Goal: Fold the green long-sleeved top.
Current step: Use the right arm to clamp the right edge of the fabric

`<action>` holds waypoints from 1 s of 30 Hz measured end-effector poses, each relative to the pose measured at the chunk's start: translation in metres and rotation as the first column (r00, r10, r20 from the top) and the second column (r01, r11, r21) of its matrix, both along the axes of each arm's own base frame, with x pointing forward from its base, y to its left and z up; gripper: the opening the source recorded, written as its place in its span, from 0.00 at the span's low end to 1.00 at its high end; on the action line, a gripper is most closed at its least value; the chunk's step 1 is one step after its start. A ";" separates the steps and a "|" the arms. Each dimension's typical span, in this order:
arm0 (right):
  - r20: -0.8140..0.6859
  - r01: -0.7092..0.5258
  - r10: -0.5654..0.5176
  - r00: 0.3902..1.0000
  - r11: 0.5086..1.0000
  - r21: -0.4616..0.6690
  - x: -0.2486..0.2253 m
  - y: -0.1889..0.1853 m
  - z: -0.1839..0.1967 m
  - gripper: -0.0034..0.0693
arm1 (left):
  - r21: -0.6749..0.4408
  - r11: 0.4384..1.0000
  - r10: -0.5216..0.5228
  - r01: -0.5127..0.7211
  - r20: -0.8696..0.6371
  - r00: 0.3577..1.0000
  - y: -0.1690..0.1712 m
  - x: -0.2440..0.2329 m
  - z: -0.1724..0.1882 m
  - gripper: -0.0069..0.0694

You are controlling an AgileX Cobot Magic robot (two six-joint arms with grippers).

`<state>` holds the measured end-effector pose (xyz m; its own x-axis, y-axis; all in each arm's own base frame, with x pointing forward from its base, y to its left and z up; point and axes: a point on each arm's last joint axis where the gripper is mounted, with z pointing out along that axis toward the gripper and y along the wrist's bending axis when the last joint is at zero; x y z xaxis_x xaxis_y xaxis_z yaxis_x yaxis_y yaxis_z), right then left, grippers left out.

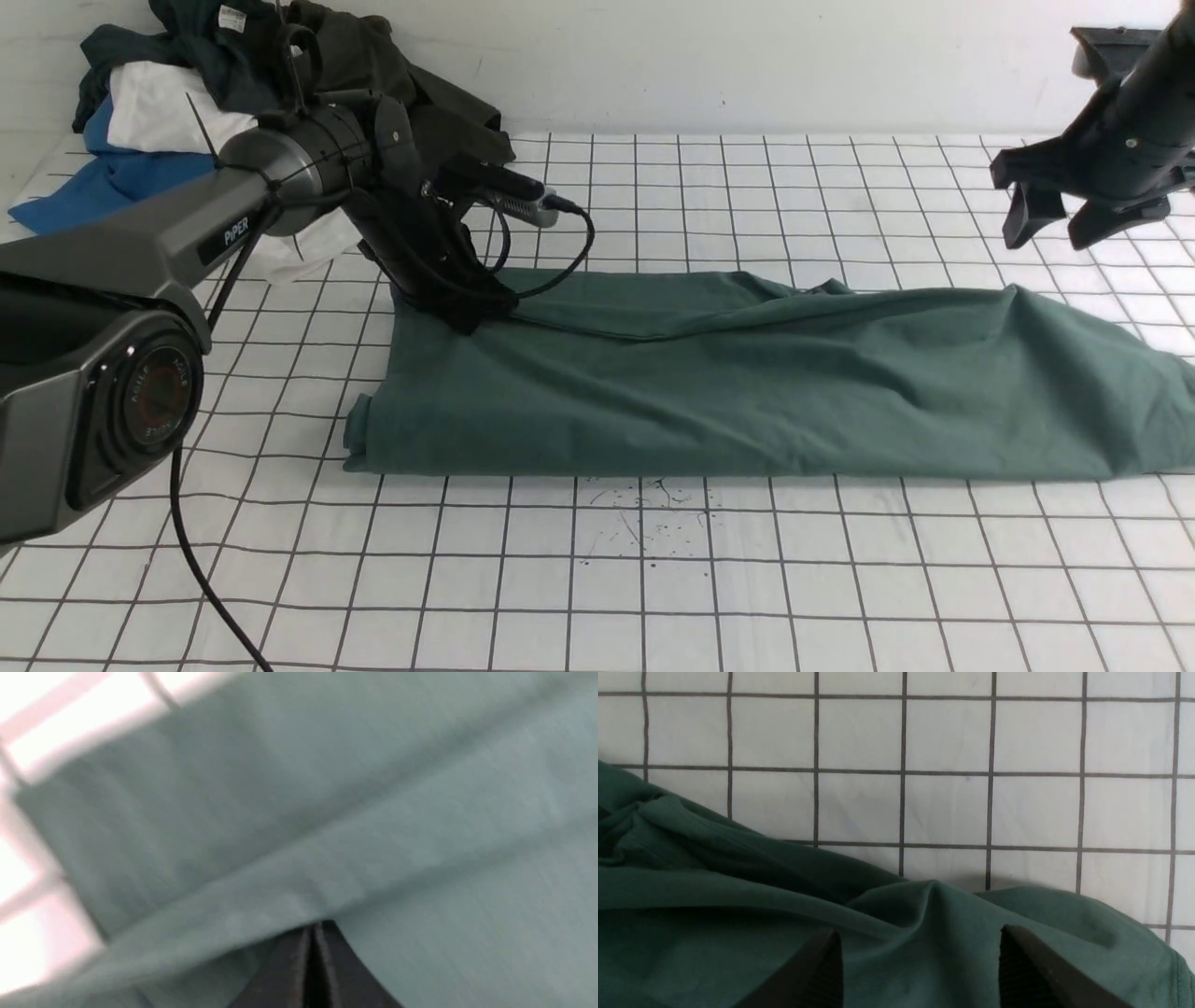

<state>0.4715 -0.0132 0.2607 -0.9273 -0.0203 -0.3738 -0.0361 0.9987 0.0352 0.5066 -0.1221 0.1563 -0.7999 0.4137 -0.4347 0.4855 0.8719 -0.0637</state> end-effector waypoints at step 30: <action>-0.085 0.205 -0.211 0.974 0.976 -0.077 -0.074 -0.066 -0.021 0.62 | -0.150 0.975 -0.161 0.164 0.036 0.986 -0.002 -0.010 0.092 0.08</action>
